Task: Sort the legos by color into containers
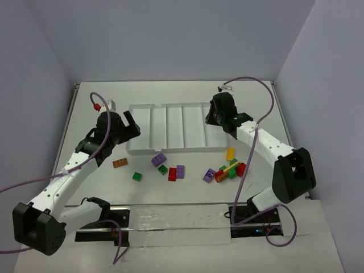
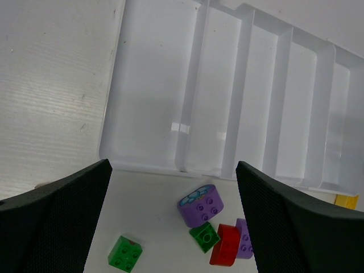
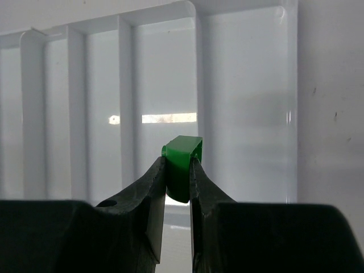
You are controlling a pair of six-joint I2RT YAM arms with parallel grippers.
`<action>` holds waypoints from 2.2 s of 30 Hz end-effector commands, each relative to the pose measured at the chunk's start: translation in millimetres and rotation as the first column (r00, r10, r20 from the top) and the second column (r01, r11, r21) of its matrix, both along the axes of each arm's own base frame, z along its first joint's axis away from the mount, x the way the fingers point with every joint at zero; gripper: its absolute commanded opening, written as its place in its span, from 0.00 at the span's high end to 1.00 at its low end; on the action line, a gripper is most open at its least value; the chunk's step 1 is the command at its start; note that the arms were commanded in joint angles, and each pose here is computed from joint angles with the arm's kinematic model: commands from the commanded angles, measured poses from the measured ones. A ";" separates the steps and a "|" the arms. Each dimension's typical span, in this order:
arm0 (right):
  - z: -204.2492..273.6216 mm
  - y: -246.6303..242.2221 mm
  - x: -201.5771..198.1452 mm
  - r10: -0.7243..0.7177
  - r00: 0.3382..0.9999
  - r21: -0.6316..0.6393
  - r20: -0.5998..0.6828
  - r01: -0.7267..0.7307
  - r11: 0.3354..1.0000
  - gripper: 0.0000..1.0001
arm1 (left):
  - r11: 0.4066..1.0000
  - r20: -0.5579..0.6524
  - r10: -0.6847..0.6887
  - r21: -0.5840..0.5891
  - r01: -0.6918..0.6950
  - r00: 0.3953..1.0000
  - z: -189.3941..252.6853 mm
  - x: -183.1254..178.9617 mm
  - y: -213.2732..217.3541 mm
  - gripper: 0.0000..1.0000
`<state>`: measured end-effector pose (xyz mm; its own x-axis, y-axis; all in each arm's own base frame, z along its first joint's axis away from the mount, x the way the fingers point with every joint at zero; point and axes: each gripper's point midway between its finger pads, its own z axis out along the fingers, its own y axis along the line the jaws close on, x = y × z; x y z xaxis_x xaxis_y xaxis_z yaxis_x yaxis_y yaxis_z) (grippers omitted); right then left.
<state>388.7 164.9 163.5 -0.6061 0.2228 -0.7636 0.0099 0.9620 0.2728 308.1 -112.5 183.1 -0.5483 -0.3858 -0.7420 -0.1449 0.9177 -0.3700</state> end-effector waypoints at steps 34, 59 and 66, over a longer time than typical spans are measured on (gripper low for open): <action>-9.2 -17.7 92.1 -0.125 0.991 -0.058 0.039 0.127 0.990 0.22 | 0.999 -0.021 -0.046 0.005 0.046 0.999 6.4 -3.4 -6.1 0.01; -87.2 116.3 -170.4 0.467 0.850 -0.035 -0.243 -0.489 0.872 0.20 | 1.000 -0.007 -0.014 -0.023 0.014 1.000 7.6 0.6 -6.6 0.01; -93.5 127.4 -166.2 0.345 0.903 0.089 -0.256 -0.333 0.939 0.21 | 0.999 -0.044 -0.041 -0.011 0.040 0.998 4.9 -9.2 -6.1 0.01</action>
<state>215.1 279.9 69.7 -0.8064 -0.1512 -0.5717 -0.3539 0.8979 0.2618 298.2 -112.6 165.2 -0.6112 -0.3620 -0.7038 -0.1562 0.9269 -0.3412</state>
